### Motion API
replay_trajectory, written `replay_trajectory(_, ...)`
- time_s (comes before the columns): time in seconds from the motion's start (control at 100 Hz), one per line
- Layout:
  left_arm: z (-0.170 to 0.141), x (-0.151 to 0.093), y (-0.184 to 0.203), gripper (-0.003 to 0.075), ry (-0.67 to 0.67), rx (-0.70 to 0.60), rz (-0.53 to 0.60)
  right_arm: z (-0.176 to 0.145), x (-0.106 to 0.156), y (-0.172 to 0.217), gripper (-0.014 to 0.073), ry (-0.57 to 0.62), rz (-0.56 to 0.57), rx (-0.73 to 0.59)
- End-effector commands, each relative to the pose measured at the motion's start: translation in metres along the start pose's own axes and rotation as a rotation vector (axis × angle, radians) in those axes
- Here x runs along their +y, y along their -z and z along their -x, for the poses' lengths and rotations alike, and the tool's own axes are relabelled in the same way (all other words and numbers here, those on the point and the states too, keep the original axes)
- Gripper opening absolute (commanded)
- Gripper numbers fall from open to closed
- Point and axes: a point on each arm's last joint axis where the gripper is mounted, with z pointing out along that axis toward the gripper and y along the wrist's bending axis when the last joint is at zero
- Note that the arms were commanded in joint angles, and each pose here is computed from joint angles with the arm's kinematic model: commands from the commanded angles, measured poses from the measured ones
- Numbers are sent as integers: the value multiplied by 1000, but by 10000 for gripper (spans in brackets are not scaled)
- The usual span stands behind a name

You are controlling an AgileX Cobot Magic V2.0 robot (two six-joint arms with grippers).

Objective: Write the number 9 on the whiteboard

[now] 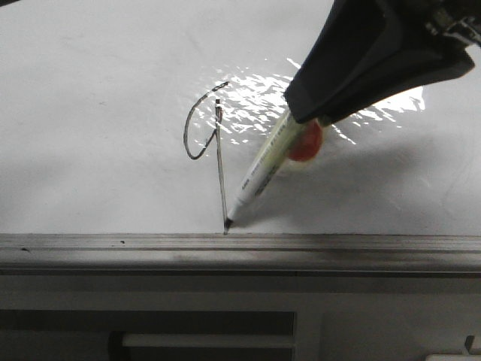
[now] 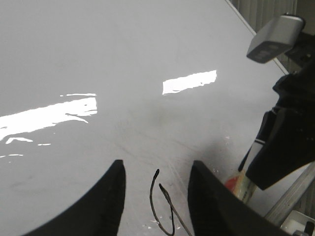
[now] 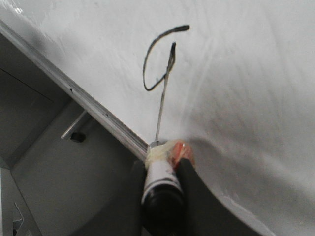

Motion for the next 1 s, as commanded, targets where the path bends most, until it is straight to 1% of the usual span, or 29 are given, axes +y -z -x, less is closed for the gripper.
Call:
replay_trajectory(0.0,8,-4,-5,283,-38,-50,-38,21,10,23,-58,47,20,-183)
replay_trajectory(0.08,0,-10,-9,284,-106,1,-101,21,17,27,-58,41,52,-201)
replay_trajectory(0.18,-11,-15,-16,284,-149,59,-162,18,25,26,-58,22,99,-174)
replay_trajectory(0.4,-32,-20,-34,284,-150,157,-201,17,38,21,-58,24,156,-179)
replay_trajectory(0.53,-39,-24,-39,284,-161,146,-242,16,41,15,-58,-11,174,-153)
replay_trajectory(0.66,-41,-25,-42,283,-150,121,-249,15,41,11,-58,-19,174,-139)
replay_trajectory(0.88,-44,-26,-44,281,-146,115,-257,13,41,11,-58,-26,180,-115)
replay_trajectory(0.92,-44,-26,-44,273,-146,117,-257,13,41,11,-58,-26,180,-115)
replay_trajectory(0.99,-45,-26,-43,230,-145,120,-258,13,41,10,-58,-27,179,-112)
